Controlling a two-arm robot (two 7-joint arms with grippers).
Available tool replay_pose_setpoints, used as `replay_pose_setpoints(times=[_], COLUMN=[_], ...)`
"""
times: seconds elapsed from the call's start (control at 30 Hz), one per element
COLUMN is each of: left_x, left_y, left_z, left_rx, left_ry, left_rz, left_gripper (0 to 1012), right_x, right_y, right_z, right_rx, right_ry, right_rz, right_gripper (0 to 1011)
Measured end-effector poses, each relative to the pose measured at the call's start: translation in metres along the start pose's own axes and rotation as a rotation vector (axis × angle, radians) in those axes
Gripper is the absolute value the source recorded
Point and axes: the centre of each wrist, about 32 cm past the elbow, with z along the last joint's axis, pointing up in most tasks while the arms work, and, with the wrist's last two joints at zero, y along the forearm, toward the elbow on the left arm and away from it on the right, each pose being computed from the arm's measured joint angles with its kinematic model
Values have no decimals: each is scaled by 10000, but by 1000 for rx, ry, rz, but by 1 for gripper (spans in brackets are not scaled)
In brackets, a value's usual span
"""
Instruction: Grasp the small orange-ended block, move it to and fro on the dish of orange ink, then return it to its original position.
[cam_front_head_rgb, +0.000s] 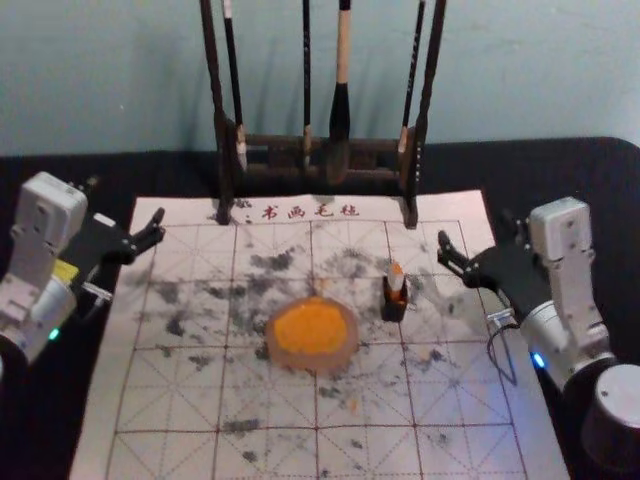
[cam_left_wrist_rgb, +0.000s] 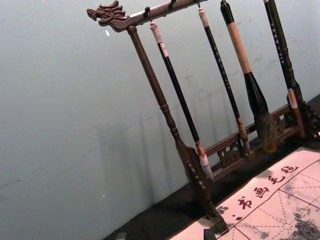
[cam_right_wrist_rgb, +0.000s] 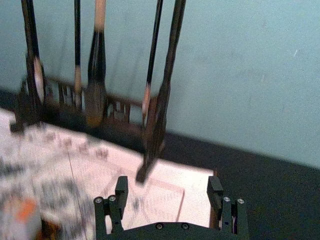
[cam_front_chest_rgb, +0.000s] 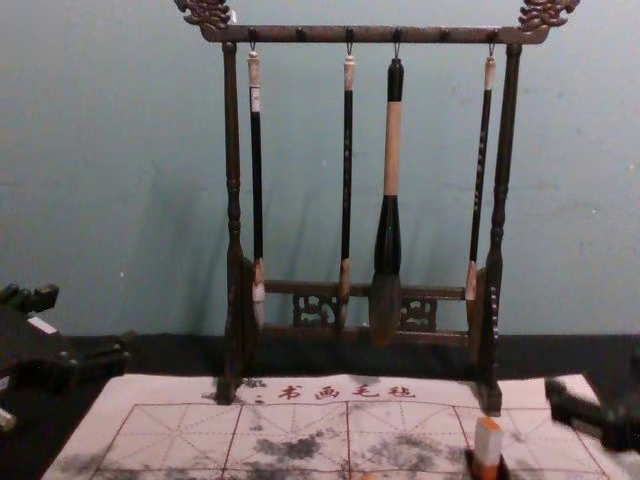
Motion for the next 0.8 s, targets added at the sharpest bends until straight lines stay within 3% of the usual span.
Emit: replay_pose_setpoints(times=[0.27,0.8], left_x=[0,0], left_y=[0,0], left_z=[0,0], left_rx=[0,0], left_ry=[0,0], left_rz=[0,0], left_gripper=[1001,1001], right_x=[24,21], right_y=[-22,-22], right_z=[-243,-228], right_rx=[-116,-106], right_ry=[-40,-43], right_rz=[48,41], right_gripper=[1000,1000])
